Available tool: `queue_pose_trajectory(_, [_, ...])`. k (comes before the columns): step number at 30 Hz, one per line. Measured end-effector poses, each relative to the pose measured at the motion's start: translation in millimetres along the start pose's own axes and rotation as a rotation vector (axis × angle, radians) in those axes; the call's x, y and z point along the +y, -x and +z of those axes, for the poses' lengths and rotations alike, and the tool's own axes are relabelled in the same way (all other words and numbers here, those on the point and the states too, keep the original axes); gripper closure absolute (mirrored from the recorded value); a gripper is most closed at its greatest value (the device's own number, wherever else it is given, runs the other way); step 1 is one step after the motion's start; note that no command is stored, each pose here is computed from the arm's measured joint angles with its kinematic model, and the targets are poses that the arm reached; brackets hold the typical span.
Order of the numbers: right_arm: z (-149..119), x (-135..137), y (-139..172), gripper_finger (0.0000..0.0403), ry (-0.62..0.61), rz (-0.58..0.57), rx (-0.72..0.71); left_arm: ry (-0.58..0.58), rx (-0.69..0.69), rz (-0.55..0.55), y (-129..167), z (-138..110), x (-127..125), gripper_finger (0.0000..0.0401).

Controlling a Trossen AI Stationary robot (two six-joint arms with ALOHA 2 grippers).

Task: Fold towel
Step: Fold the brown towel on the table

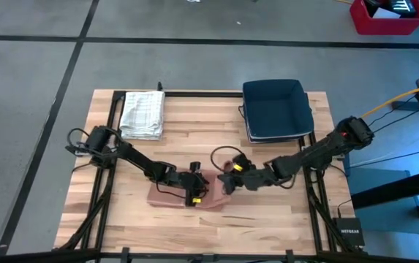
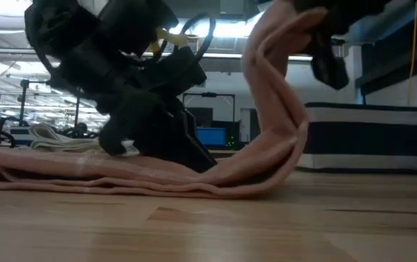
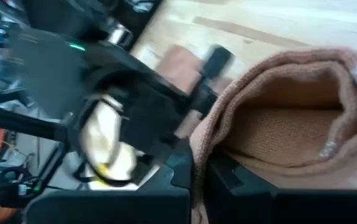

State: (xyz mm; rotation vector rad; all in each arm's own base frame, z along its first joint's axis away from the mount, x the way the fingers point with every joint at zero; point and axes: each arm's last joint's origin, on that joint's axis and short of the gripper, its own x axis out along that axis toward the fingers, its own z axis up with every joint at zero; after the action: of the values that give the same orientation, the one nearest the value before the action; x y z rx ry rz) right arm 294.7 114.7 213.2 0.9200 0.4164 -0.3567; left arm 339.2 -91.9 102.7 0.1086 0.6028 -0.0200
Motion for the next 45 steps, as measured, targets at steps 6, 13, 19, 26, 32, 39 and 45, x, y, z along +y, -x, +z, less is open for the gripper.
queue_pose_trajectory(6, [0.1,-6.7,-10.0,0.0388,0.029,-0.033,0.019,-0.047,0.108,-0.009,46.6,29.4,3.7,0.0271])
queue_pose_trajectory(13, [-1.0,-7.9,-9.8,0.0385,0.062,-0.046,0.022,0.01,0.243,-0.007,71.8,-3.8,4.7,0.0271])
queue_pose_trajectory(19, [-0.8,-7.2,-9.8,0.0389,0.065,-0.04,0.021,0.058,0.164,-0.008,47.3,-21.9,0.4,0.0271])
queue_pose_trajectory(26, [0.6,1.6,-18.4,0.0388,0.012,0.075,-0.001,0.078,0.126,-0.001,18.2,-20.2,-2.5,0.0271])
queue_pose_trajectory(32, [-4.8,8.7,-36.3,0.0388,-0.012,0.176,0.025,0.11,0.109,0.015,12.3,-8.7,4.4,0.0271])
queue_pose_trajectory(39, [-6.4,14.7,-48.2,0.0388,0.02,0.176,0.035,0.036,0.147,-0.009,54.5,23.9,2.2,0.0271])
queue_pose_trajectory(45, [-6.4,15.1,-48.0,0.0388,0.023,0.177,0.035,0.056,0.325,-0.016,111.0,19.9,-3.3,0.0271])
